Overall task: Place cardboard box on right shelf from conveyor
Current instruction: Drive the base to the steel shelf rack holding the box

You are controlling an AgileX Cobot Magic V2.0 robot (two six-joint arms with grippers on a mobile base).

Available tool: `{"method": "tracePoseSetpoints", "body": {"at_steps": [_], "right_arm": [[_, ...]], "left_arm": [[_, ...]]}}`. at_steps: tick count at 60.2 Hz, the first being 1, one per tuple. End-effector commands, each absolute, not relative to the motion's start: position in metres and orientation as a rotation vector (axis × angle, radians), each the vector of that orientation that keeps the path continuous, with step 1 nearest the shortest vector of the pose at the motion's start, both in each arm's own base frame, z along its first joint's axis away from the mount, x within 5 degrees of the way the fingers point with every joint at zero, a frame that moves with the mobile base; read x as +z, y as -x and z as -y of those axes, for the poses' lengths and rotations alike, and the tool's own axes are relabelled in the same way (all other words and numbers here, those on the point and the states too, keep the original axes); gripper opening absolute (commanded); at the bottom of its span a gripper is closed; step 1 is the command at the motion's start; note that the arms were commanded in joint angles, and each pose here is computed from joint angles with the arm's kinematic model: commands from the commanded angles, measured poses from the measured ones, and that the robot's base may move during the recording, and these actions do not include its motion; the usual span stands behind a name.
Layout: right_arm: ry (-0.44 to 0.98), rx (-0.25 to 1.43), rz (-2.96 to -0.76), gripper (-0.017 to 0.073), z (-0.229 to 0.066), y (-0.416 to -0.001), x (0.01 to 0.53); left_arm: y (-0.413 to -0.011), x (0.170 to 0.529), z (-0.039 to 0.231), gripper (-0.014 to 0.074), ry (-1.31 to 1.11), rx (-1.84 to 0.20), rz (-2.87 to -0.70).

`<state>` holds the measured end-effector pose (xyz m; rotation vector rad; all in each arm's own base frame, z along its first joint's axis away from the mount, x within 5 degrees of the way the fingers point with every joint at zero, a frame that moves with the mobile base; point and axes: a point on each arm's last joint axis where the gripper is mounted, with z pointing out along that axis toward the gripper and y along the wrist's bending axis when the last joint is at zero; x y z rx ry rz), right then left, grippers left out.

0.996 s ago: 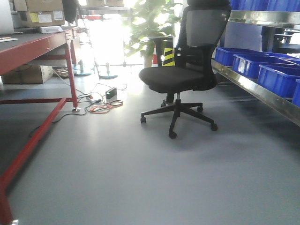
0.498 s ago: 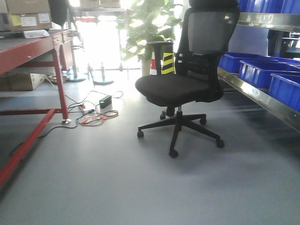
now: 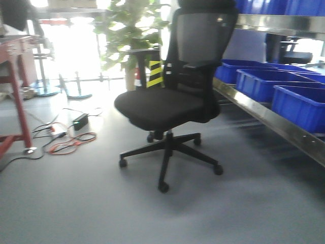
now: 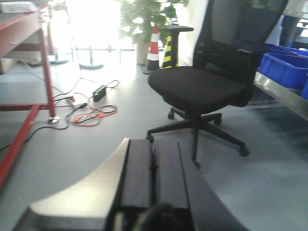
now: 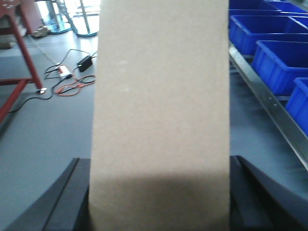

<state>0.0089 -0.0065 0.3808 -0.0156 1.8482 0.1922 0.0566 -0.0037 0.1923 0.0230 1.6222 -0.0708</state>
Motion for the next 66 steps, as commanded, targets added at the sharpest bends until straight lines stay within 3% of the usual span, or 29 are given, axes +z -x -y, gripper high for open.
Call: {"method": "tracePoseSetpoints", "body": {"at_steps": [1, 66], "right_arm": [[0.023, 0.187, -1.74, 0.0215, 0.006, -0.0116, 0.3963], [0.023, 0.187, -1.74, 0.0215, 0.006, -0.0116, 0.3963]], "left_arm": [[-0.0559, 0.1981, 0.0031, -0.0116, -0.013, -0.073, -1.53], [-0.0559, 0.1981, 0.0031, -0.0115, -0.013, -0.073, -1.53]]}}
